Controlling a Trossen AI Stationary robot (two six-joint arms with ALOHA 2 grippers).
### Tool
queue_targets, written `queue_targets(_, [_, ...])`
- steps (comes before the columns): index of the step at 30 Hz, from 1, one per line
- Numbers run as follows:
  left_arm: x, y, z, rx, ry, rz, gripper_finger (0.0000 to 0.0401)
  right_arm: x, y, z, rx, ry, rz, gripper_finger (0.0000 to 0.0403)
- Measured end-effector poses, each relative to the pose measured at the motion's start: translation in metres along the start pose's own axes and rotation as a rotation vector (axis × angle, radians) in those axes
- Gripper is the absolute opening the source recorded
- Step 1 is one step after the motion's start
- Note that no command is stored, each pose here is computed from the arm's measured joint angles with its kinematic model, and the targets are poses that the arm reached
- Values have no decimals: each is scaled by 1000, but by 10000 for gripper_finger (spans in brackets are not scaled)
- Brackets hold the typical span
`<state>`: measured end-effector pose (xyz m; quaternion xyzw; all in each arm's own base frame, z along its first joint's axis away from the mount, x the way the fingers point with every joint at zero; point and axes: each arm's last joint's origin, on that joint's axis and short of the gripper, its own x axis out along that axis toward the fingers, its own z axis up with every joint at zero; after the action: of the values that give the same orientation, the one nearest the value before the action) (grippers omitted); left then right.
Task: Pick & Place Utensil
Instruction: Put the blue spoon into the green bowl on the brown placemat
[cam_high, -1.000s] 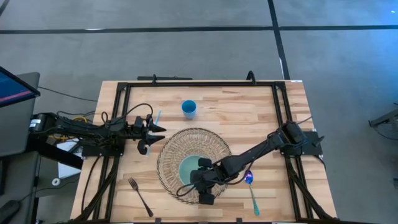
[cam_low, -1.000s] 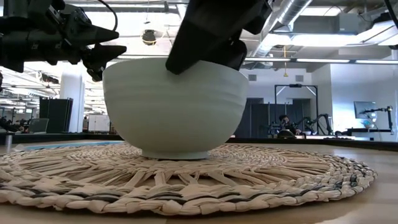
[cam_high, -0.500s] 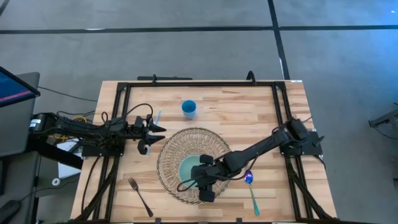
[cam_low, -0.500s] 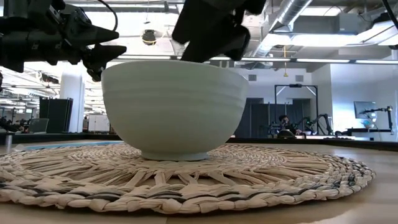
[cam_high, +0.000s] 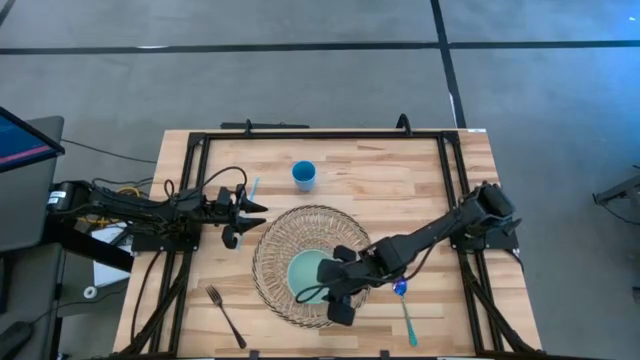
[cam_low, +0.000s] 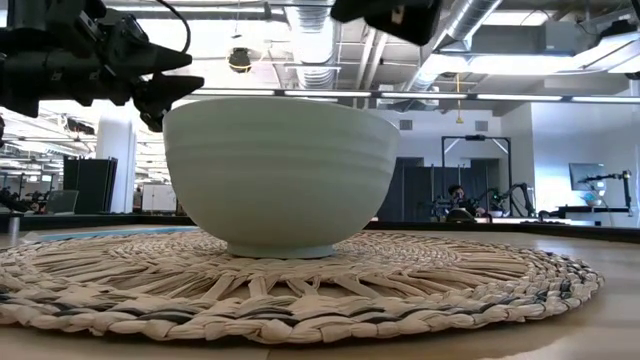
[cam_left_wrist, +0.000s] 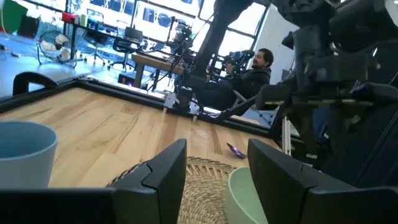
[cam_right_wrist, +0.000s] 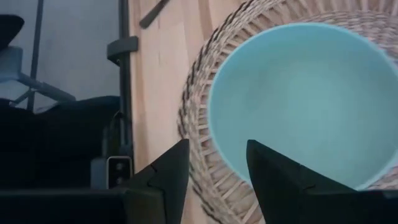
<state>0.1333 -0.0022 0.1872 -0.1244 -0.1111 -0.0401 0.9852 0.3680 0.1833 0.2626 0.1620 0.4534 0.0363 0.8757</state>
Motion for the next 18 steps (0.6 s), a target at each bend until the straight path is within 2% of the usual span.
queue_targets(6, [2, -3, 8, -145, -55, -25, 172, 2, 10, -9, -28, 16, 1, 137])
queue_targets(13, [15, -19, 18, -131, -31, -143, 172, -3, 17, -13, -36, -62, -82, 129])
queue_targets(15, [20, -25, 20, -119, -19, -170, 172, -3, 17, -14, -70, -62, -85, 129])
queue_targets(18, [30, -34, 24, -110, 0, -186, 172, -3, 19, -18, -182, -35, -94, 129])
